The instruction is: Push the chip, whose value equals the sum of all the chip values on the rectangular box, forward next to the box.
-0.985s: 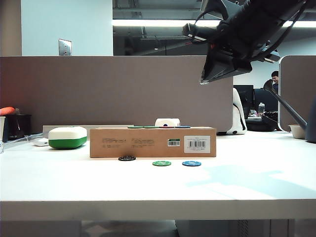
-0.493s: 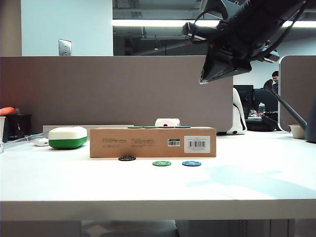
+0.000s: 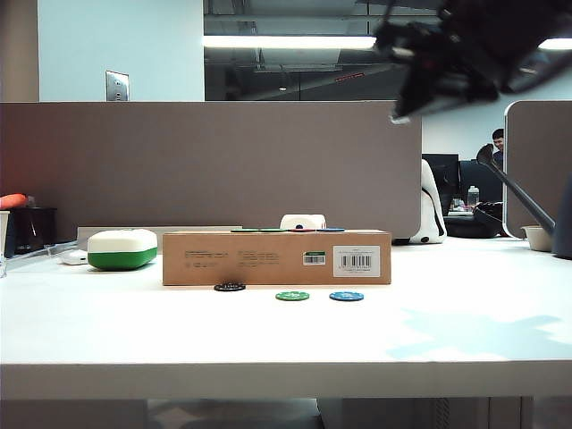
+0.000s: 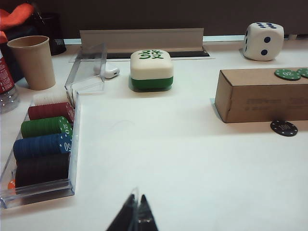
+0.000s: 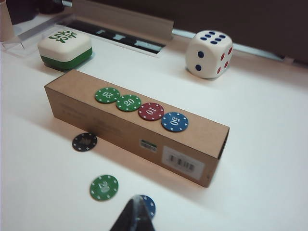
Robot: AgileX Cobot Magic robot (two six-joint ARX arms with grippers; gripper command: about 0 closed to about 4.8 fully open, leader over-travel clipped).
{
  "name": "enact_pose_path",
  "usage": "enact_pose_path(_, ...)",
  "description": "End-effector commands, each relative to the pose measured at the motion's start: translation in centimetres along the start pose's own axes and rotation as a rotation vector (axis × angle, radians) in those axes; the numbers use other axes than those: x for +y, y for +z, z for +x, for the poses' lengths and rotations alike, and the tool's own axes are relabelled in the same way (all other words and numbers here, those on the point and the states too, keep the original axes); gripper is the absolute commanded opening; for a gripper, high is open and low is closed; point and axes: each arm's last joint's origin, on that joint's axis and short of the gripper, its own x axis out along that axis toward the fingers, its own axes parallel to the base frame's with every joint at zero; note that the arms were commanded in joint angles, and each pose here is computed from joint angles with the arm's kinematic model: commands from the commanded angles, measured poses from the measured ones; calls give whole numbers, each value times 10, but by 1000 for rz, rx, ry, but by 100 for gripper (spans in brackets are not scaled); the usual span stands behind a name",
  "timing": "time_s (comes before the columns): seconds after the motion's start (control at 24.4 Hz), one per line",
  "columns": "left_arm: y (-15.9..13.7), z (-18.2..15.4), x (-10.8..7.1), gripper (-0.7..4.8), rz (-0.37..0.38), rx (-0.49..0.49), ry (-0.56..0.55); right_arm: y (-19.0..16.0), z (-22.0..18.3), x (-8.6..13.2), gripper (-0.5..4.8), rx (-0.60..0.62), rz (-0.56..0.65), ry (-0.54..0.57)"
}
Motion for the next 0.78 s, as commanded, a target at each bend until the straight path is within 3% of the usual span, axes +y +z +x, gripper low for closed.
enact_pose_path(0.04, 1, 0, 0, -5, 4, -13, -2, -33, -13, -3, -5, -115, -46, -68)
enact_pose_path(0.29, 1, 0, 0, -5, 4, -13, -2, -77, -33, -7, -5, -99, -42, -163)
enact_pose_path(0.78, 1, 0, 0, -5, 4, -13, -2, -92, -68, -33, -5, -209, 20, -375)
